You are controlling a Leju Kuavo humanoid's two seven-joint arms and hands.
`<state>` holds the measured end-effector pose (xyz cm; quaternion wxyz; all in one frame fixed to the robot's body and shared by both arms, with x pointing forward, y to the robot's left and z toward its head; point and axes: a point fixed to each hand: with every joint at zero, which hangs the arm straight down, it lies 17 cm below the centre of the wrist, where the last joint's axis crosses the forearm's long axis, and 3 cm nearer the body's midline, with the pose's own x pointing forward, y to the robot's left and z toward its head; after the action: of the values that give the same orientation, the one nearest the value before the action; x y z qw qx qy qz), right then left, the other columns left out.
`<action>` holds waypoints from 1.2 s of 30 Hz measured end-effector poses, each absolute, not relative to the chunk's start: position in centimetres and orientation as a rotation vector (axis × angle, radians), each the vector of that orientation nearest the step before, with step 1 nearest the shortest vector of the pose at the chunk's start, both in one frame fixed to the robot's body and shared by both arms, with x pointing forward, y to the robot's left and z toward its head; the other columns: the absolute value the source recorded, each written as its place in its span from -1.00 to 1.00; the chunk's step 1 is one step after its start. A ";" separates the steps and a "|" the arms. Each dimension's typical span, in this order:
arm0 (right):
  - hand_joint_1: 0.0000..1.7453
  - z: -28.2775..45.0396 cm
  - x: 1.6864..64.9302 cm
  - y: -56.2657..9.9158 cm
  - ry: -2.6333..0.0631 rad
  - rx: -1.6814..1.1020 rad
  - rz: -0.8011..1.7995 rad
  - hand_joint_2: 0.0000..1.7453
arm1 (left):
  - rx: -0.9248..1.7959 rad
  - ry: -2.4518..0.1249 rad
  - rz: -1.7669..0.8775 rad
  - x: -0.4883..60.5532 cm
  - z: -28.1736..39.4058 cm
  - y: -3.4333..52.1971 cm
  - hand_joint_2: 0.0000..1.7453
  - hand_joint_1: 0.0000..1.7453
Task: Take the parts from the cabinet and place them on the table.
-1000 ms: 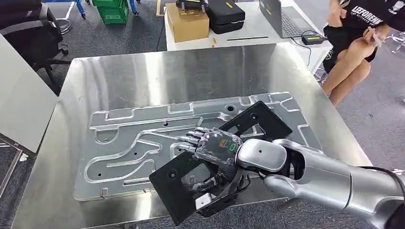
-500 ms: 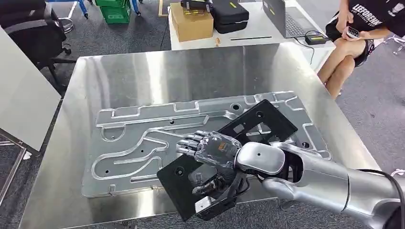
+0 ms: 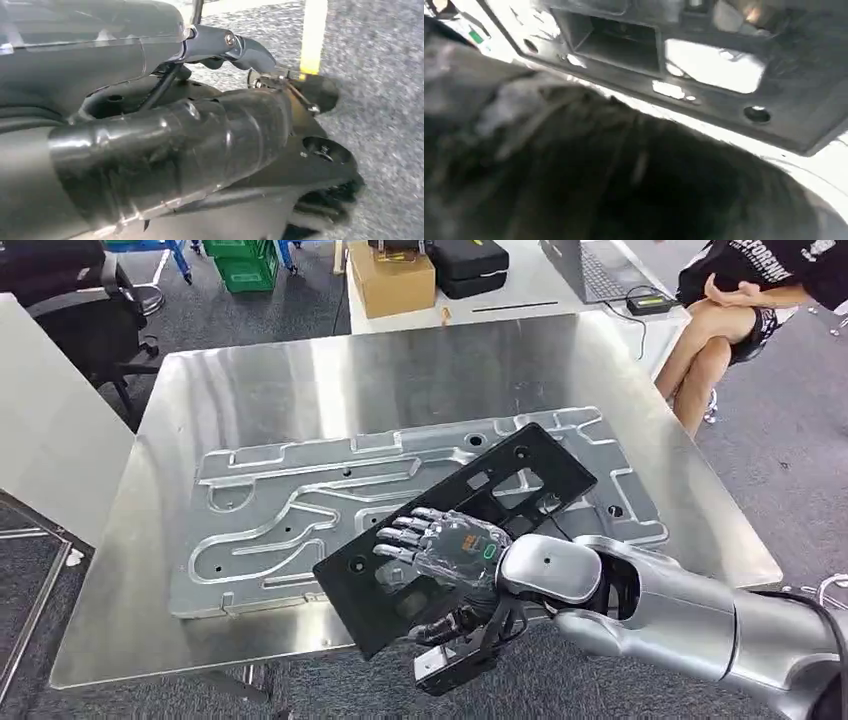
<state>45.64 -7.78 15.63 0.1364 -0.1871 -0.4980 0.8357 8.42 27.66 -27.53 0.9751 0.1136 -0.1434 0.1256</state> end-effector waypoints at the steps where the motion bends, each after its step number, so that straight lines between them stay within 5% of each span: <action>1: -1.00 15.6 45.6 -7.8 -1.442 -0.542 2.419 -1.00 | 0.230 -0.289 0.254 8.4 -27.5 27.7 -1.00 -1.00; 36: -1.00 16.9 46.3 -9.2 -1.422 -0.573 2.429 -1.00 | 0.216 -0.300 0.253 9.0 -27.4 27.4 -1.00 -1.00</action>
<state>46.29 -9.18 16.89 0.1342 -0.1978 -0.4907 0.8379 8.96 27.36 -27.45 0.9750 0.1072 -0.1490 0.1254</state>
